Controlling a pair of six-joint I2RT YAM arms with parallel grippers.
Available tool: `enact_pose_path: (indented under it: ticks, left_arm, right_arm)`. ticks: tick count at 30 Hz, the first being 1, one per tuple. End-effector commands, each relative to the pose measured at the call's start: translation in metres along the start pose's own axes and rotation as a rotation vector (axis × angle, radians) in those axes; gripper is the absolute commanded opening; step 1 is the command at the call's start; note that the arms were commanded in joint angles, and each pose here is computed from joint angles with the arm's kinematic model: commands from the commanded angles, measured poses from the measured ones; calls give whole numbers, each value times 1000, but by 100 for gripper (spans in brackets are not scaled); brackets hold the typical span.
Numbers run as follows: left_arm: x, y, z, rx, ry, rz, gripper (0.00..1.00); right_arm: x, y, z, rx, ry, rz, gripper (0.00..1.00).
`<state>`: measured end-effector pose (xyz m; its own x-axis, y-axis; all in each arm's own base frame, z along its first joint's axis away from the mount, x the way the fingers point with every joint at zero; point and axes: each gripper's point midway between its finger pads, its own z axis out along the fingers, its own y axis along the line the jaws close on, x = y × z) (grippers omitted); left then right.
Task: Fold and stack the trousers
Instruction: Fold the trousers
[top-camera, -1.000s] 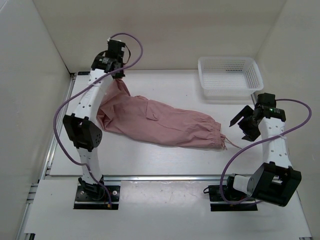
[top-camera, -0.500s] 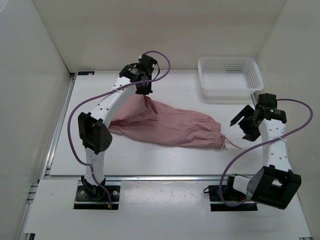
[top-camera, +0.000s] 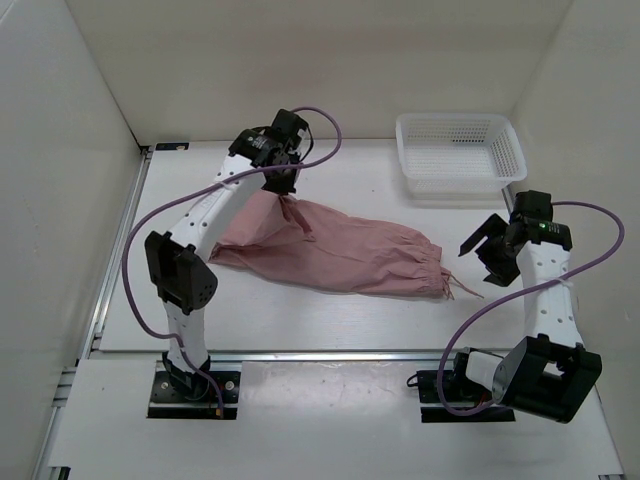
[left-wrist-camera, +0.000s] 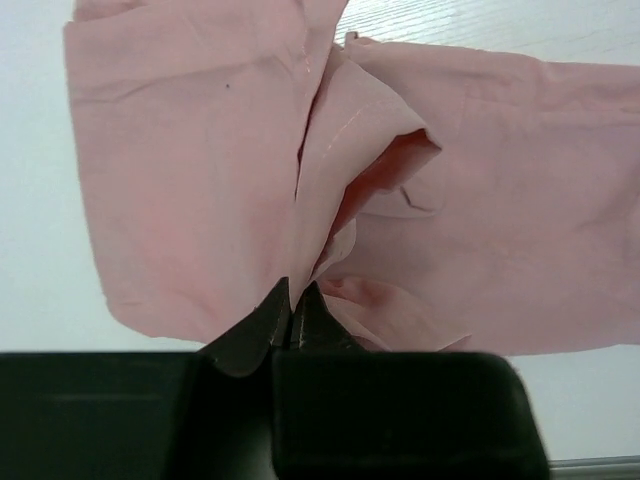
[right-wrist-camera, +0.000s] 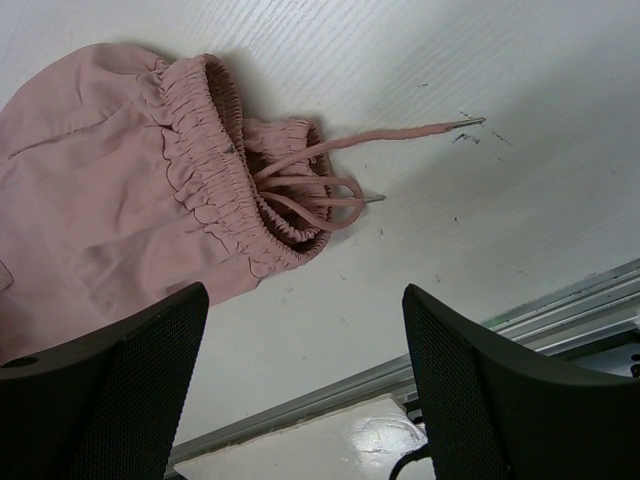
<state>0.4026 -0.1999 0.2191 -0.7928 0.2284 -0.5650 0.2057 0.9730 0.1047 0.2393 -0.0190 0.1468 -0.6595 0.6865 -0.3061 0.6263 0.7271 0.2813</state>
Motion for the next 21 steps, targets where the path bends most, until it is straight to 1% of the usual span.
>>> enact_pose_path:
  ticks: [1,4,5,7,8,9,10,11,14,16,20,21]
  left_arm:
    - [-14,47,-40,-77,-84,-12,10]
    - [-18,83,-59,-147,-121,-52,10]
    - [-22,105,-65,-184,-137,-93,10]
    - [-26,129,-83,-218,-180,-131,10]
    - [-30,146,-91,-232,-202,-132,10]
    - [-32,154,-103,-242,-227,-134,10]
    - [-32,161,-103,-254,-224,-135,10]
    - [-36,173,-113,-271,-255,-143,10]
    - [-41,185,-123,-291,-291,-134,10]
    - [-38,189,-121,-299,-279,-125,10]
    - [-40,173,-117,-205,-283,-111,10]
    - [-37,159,-110,-173,-266,-100,10]
  right_arm:
    - [-1,1,-5,-18,-19,-15,83]
    - [-1,1,-7,-23,-27,-16,83]
    - [-1,1,-7,-23,-27,-16,83]
    - [-1,3,-8,-31,-23,-16,83]
    - [-1,3,-8,-31,-23,-16,83]
    - [-1,2,-8,-31,-23,-25,83]
    - [-1,2,-8,-31,-23,-25,83]
    - [-1,2,-8,-31,-23,-25,83]
    - [0,4,-8,-39,-18,-25,83]
    - [0,4,-8,-39,-18,-25,83]
    - [1,3,-6,-34,-10,-24,83]
    - [1,3,-6,-34,-10,-24,83]
